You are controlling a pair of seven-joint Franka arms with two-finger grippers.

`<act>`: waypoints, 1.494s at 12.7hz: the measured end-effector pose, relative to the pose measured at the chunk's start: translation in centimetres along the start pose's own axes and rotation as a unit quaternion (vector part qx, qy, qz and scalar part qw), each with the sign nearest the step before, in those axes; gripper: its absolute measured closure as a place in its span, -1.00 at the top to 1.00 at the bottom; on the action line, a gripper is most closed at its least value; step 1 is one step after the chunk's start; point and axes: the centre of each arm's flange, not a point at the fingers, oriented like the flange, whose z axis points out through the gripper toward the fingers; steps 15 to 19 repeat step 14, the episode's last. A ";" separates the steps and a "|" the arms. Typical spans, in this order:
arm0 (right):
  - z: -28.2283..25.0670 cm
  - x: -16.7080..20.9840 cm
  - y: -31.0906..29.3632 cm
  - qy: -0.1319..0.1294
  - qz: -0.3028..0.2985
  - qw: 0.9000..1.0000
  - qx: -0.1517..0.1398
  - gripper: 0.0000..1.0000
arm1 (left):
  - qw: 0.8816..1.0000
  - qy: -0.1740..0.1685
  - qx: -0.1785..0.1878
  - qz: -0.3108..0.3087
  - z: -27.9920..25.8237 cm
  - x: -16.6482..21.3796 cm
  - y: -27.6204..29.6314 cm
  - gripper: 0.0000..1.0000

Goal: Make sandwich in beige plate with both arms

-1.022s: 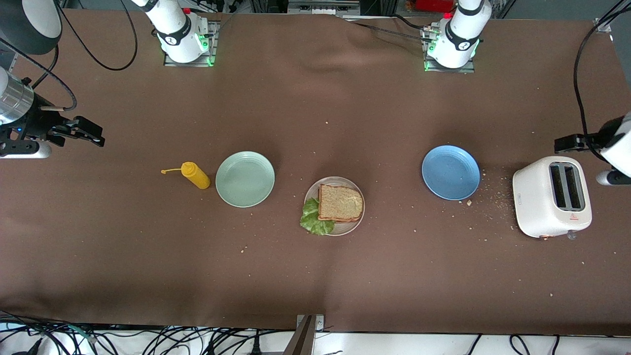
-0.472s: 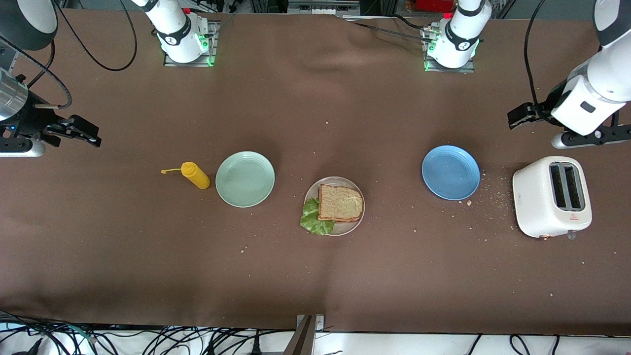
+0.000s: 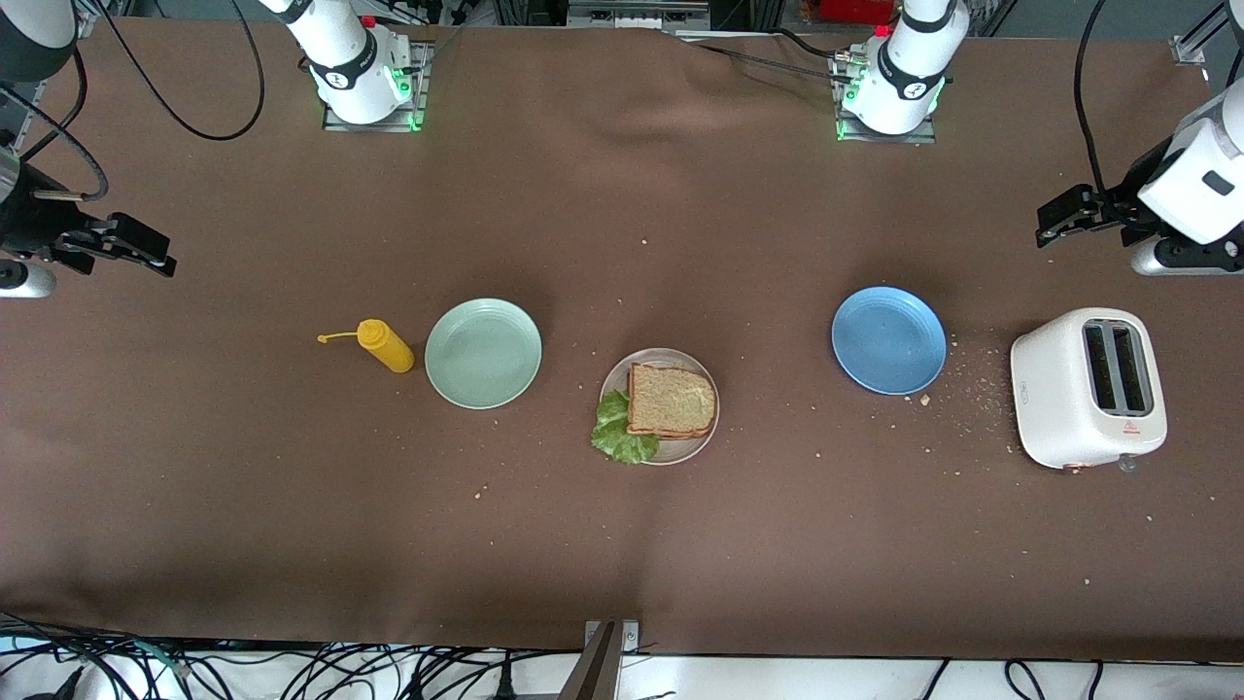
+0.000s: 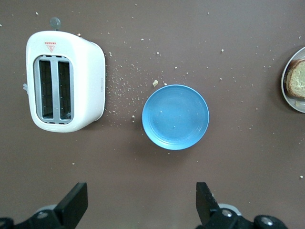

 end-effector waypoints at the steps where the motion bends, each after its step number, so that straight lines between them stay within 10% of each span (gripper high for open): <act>1: -0.1 0.0 0.0 -0.001 0.000 1.000 0.000 1.00 | 1.000 0.003 -0.002 -0.004 -0.2 -0.1 -0.5 1.00; 19: 0.0 -0.1 -0.3 -0.005 -0.004 1.000 -0.003 1.00 | 0.999 -0.005 -0.039 -0.032 0.7 0.5 -1.1 1.00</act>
